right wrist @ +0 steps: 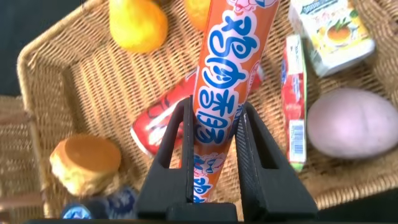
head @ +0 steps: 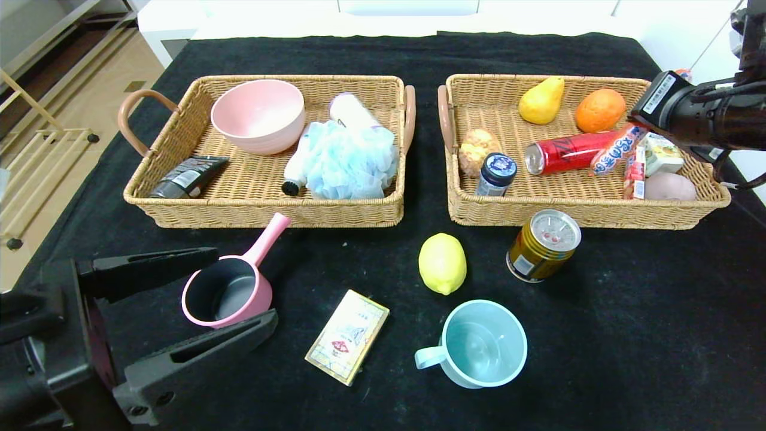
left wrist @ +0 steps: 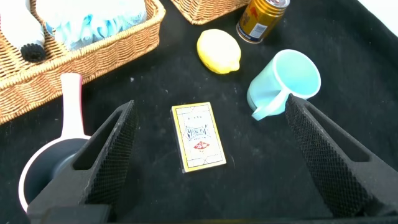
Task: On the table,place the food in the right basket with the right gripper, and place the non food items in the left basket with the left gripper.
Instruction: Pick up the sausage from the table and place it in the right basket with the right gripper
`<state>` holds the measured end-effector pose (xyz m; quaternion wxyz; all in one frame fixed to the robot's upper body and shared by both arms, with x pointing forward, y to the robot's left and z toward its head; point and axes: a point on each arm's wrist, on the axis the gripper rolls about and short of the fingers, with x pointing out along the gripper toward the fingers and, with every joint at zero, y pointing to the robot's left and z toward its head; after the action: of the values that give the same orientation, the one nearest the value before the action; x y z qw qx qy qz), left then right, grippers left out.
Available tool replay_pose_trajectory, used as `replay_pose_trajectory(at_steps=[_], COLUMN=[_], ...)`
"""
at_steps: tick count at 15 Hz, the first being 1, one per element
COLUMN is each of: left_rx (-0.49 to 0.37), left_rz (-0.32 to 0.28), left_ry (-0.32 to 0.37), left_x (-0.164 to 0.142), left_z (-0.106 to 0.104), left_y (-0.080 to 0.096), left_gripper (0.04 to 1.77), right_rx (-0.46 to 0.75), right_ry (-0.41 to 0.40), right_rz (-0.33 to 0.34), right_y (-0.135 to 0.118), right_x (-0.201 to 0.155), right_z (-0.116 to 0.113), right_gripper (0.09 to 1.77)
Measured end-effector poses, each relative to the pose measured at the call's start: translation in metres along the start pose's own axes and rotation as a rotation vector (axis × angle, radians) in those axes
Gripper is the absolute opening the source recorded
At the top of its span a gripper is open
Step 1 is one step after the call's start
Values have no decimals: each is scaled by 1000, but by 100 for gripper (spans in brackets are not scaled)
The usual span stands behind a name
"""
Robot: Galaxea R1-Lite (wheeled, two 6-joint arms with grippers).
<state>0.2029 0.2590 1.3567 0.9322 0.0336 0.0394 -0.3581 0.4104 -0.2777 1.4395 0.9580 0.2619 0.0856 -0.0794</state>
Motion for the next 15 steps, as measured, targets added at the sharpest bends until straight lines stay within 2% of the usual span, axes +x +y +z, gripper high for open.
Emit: replay_pose_trajectory(at_steps=[4,5,9,13,15], left_rx=[0,0,0,1,2], left_rz=[0,-1,-1,-2,-2], left_ry=[0,0,1,1,0], left_x=[0,0,0,0,0], left_z=[0,0,0,0,0], left_y=[0,0,0,0,0], left_gripper=[172,172,172,172,172], right_rx=[-2,-3,-7,-29,-97], right_ry=[6,8,16,36,70], right_rz=[-17,-18,-21,-15,-6], right_y=[-3,-3,-4,-2,0], right_x=[8,9,10,5,-6], right_z=[-3,-4,-6,-10,-17], right_gripper=[49,56,102,130,139])
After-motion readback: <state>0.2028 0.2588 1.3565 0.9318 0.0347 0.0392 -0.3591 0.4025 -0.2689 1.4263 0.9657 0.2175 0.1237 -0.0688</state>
